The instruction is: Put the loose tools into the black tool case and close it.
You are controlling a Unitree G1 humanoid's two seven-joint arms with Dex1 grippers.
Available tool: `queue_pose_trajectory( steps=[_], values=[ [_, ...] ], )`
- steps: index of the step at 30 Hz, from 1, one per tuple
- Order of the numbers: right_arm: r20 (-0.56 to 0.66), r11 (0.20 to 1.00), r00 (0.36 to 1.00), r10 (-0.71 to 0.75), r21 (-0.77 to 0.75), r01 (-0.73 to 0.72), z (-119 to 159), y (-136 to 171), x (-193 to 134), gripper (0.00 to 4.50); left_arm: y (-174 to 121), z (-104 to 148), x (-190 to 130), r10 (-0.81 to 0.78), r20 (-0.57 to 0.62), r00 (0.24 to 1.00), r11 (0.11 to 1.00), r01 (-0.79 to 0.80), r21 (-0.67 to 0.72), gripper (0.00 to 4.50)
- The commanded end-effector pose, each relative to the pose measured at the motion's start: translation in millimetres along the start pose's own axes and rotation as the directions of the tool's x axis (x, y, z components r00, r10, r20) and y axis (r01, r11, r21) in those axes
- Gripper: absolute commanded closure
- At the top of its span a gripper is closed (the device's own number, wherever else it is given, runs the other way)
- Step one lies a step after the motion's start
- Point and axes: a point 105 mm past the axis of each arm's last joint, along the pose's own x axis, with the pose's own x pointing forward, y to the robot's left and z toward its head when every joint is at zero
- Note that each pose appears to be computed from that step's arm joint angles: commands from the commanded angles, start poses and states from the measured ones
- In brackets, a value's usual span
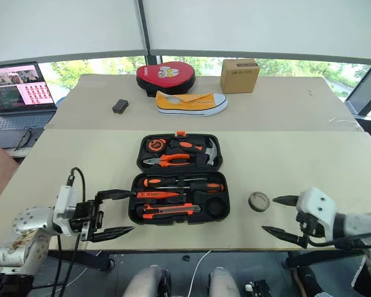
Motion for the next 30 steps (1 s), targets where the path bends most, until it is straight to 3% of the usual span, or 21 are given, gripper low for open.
queue_pose_trajectory(
  steps=[1,7,11,13,16,20,24,30],
  values=[
    [-0.055,0.998,0.997,0.051,-0.025,-0.053,3,-1,15,1.07,-4,10,11,-0.03,0.02,0.999,0.998,0.029,0.053,0.0],
    [-0.141,0.997,0.989,0.048,-0.059,-0.057,-3,-7,26,3.05,-8,14,17,-0.049,0.026,0.998,0.997,0.047,0.066,0.0],
    [-0.126,0.993,0.991,0.036,-0.11,-0.05,6,-14,25,4.4,-8,19,19,-0.054,0.031,0.998,0.995,0.051,0.081,0.0],
    [-0.104,0.989,0.994,0.036,-0.138,-0.05,14,-18,23,4.47,-8,19,20,-0.054,0.03,0.998,0.995,0.051,0.083,0.0],
    [0.014,0.973,0.989,0.149,-0.182,-0.144,43,-6,21,4.47,-8,20,19,-0.051,0.027,0.998,0.995,0.049,0.083,0.0],
    [0.225,0.923,0.9,0.374,-0.189,-0.337,96,34,28,4.47,-9,17,15,-0.043,0.013,0.999,0.996,0.042,0.075,0.0],
    [0.193,0.917,0.896,0.399,-0.105,-0.385,99,46,50,4.47,-10,14,14,-0.042,0.0,0.999,0.997,0.042,0.068,0.0],
    [-0.013,0.939,0.942,0.335,-0.074,-0.336,82,33,75,4.47,-12,13,15,-0.028,-0.007,1.0,0.997,0.029,0.067,0.0]
  ],
)
